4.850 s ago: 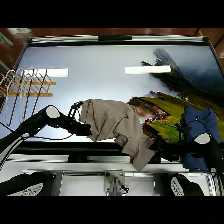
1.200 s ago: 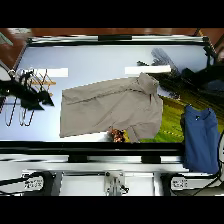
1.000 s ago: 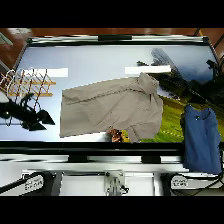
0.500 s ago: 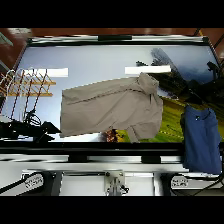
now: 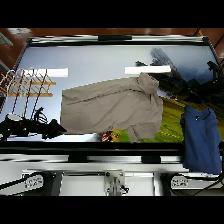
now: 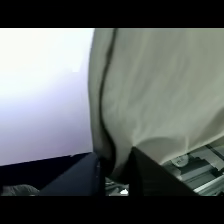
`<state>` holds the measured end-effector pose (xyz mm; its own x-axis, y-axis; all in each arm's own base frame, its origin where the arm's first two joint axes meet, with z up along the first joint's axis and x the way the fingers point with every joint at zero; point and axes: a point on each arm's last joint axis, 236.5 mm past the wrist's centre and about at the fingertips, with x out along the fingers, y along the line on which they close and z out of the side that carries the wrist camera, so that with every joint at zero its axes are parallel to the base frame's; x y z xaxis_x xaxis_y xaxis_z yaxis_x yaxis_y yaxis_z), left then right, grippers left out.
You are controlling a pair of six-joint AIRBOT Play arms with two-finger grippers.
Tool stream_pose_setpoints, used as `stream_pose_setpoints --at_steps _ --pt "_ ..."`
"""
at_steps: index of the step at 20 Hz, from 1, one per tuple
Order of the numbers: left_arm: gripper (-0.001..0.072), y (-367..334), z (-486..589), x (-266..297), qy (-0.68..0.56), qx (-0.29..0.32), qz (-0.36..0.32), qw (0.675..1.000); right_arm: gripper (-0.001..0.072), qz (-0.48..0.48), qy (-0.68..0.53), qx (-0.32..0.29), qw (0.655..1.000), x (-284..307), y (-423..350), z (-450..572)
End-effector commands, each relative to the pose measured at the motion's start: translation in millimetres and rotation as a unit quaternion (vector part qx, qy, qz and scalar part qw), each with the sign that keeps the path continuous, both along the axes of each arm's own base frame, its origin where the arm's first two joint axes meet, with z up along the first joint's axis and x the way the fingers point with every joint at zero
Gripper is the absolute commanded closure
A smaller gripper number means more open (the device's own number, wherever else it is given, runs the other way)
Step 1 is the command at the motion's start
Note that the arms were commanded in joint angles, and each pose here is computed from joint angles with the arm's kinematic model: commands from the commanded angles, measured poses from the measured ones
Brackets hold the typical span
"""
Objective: Fold the shirts.
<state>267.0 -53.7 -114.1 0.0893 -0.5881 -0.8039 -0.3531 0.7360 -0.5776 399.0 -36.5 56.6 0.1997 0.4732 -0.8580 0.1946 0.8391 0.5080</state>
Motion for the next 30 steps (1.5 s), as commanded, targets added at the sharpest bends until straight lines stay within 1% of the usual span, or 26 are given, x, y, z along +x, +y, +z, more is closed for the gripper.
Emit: stream_pose_setpoints --at_steps 1,2,3,4,6,7,10,12,17,18,19,20,21,23,24,26,27,28,29,30 --pt "0.0617 -10 -7 -3 0.011 -0.007 -0.011 1.0 0.0193 -0.001 0.017 -0.01 1.0 -7 -5 -9" --pt "0.0665 -10 -5 -4 0.013 -0.011 -0.013 1.0 0.0192 0.001 0.044 -0.028 0.999 -18 -12 -23" --pt "0.0665 -10 -2 -3 0.012 -0.012 -0.015 1.0 0.0182 0.006 0.071 -0.033 0.997 -32 -14 -38" --pt "0.0665 -10 1 -2 0.01 -0.014 -0.016 1.0 0.0138 0.018 0.098 -0.019 0.995 -47 -6 -54" --pt "0.0665 -10 8 2 -0.002 -0.016 -0.028 0.999 0.0138 0.048 0.132 0.034 0.989 -74 23 -81" --pt "0.0665 -11 12 4 -0.005 -0.019 -0.035 0.999 0.0138 0.047 0.144 0.046 0.987 -84 33 -98" --pt "0.0665 -13 19 3 -0.003 -0.028 -0.045 0.999 0.0139 0.024 0.14 0.05 0.989 -89 50 -137" --pt "0.0665 -14 21 2 -0.002 -0.031 -0.047 0.998 0.014 0.018 0.13 0.036 0.991 -86 54 -150" --pt "0.0665 -14 21 2 -0.003 -0.031 -0.047 0.998 0.0149 0.029 0.151 0.037 0.987 -90 70 -171" --pt "0.0665 -14 21 2 -0.003 -0.031 -0.047 0.998 0.0229 0.029 0.152 0.035 0.987 -89 72 -175" --pt "0.0665 -14 21 2 -0.002 -0.032 -0.048 0.998 0.0331 0.025 0.149 0.03 0.988 -86 73 -177" --pt "0.0665 -15 22 1 -0.004 -0.033 -0.052 0.998 0.0533 0.026 0.146 0.029 0.989 -84 76 -177" --pt "0.0666 -17 23 -1 -0.007 -0.037 -0.064 0.997 0.0645 0.032 0.144 0.034 0.989 -84 81 -176" --pt "0.0667 -18 30 -1 -0.023 -0.041 -0.086 0.995 0.0647 0.06 0.107 0.054 0.991 -76 92 -160" --pt "0.0669 -15 41 8 -0.044 -0.033 -0.09 0.994 0.0647 0.075 0.071 0.053 0.993 -65 93 -144" --pt "0.0668 -5 87 43 -0.122 -0.003 -0.096 0.988 0.0648 0.088 -0.026 0.027 0.995 -31 87 -88" --pt "0.0668 2 127 66 -0.182 0.021 -0.103 0.978 0.0648 0.099 -0.091 0.008 0.991 -12 84 -47" --pt "0.0668 8 174 87 -0.249 0.051 -0.106 0.961 0.0647 0.109 -0.172 -0.015 0.979 7 82 8" --pt "0.0667 16 236 108 -0.332 0.09 -0.105 0.933 0.0647 0.113 -0.261 -0.041 0.958 21 81 74" --pt "0.0667 20 303 121 -0.415 0.127 -0.098 0.896 0.0647 0.106 -0.347 -0.073 0.929 29 78 141"
